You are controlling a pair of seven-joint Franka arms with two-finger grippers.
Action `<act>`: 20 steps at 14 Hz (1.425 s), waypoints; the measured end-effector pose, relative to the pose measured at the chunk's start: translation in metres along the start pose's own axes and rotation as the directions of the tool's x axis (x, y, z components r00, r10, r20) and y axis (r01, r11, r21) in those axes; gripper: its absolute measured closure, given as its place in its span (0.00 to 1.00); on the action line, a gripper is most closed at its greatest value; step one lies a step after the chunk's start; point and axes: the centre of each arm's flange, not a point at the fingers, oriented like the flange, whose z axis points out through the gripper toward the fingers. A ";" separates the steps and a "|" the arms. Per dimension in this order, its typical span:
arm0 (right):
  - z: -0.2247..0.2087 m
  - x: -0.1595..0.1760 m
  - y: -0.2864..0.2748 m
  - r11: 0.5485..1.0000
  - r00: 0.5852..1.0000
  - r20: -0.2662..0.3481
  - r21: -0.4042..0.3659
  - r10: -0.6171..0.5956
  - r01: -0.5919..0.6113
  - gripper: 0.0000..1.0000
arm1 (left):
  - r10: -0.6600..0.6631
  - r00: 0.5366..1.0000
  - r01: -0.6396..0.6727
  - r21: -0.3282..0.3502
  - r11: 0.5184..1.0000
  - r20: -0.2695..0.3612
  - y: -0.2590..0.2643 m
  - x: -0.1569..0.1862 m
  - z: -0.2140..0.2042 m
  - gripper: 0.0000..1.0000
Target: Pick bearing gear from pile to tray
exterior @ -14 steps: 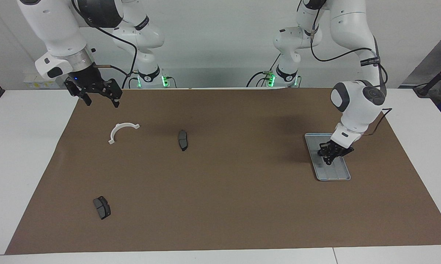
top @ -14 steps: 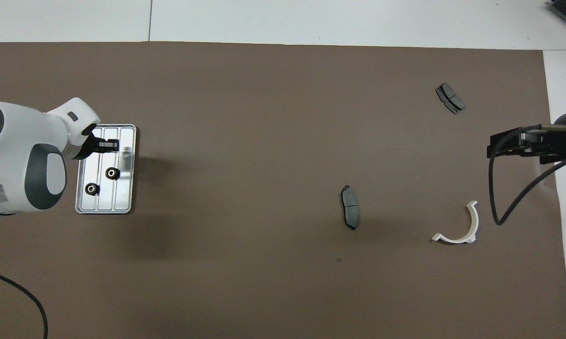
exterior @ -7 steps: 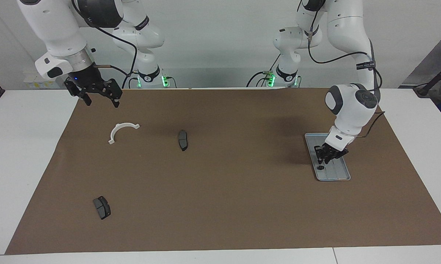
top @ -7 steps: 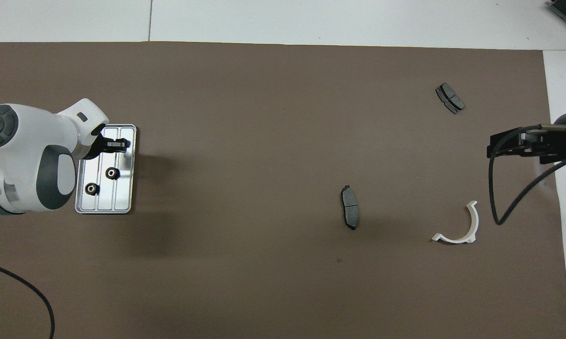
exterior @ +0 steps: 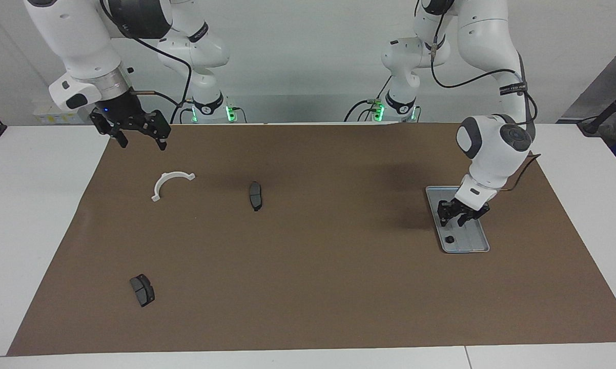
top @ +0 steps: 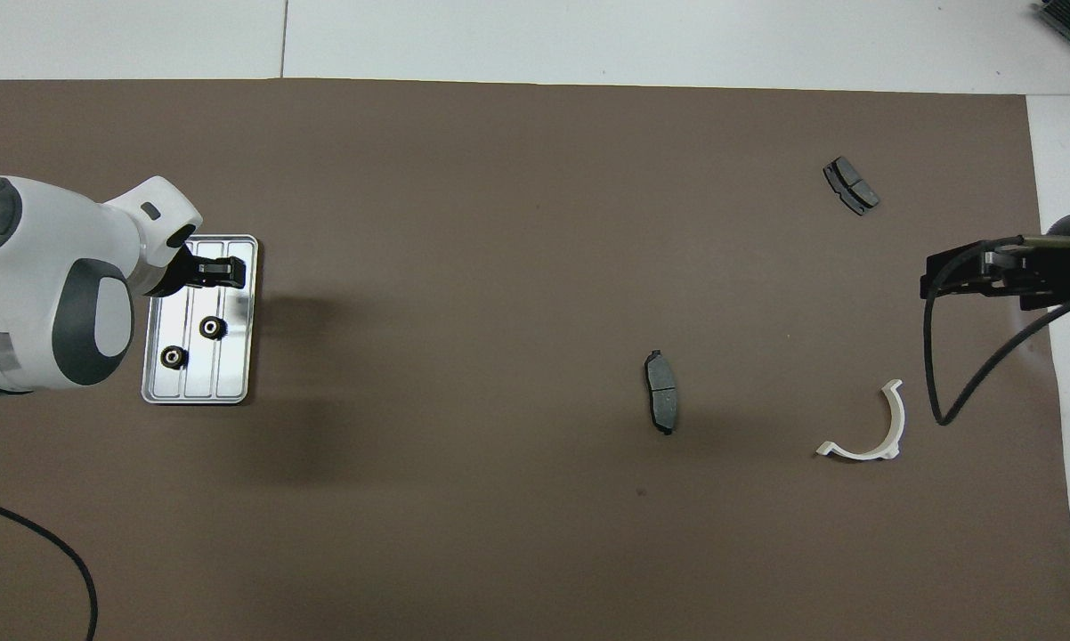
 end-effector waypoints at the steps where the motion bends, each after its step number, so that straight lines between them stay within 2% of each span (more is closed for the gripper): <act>1: 0.000 0.000 0.000 1.000 1.000 0.000 0.000 0.000 0.000 0.00 | -0.002 1.000 0.002 -0.003 1.000 0.017 0.005 0.004 -0.015 0.33; 2: 0.000 0.000 0.000 1.000 1.000 0.000 0.000 0.000 0.000 0.00 | -0.010 0.999 0.010 -0.005 1.000 0.031 0.012 0.007 -0.030 0.33; 4: 0.000 0.000 0.001 1.000 1.000 0.002 0.000 0.001 -0.001 0.00 | -0.030 0.999 0.030 -0.005 1.000 0.040 0.030 0.008 -0.059 0.16; 5: 0.000 0.000 0.002 1.000 1.000 0.002 0.000 0.003 -0.003 0.00 | -0.032 0.999 0.032 -0.005 0.999 0.043 0.040 0.006 -0.070 0.04; 6: 0.000 0.000 0.003 1.000 1.000 0.002 0.000 0.005 -0.005 0.00 | -0.025 0.998 0.026 -0.004 1.000 0.055 0.050 0.002 -0.079 0.00; 9: 0.000 0.000 0.003 1.000 1.000 0.002 0.000 0.006 -0.006 0.00 | -0.021 0.997 0.021 0.000 1.000 0.078 0.070 -0.013 -0.106 0.00; 13: -0.001 0.000 0.003 1.000 1.000 -0.001 -0.001 0.005 -0.005 0.00 | -0.099 0.994 0.099 0.007 0.995 0.043 0.074 -0.028 -0.155 0.00; 17: -0.012 0.001 0.003 1.000 1.000 -0.025 0.002 0.005 -0.005 0.00 | -0.109 0.988 0.108 0.019 0.994 0.106 0.072 -0.040 -0.211 0.00; 20: -0.017 0.001 0.003 1.000 1.000 -0.028 0.003 0.005 -0.005 0.00 | -0.116 0.987 0.115 0.020 0.993 0.108 0.068 -0.042 -0.242 0.00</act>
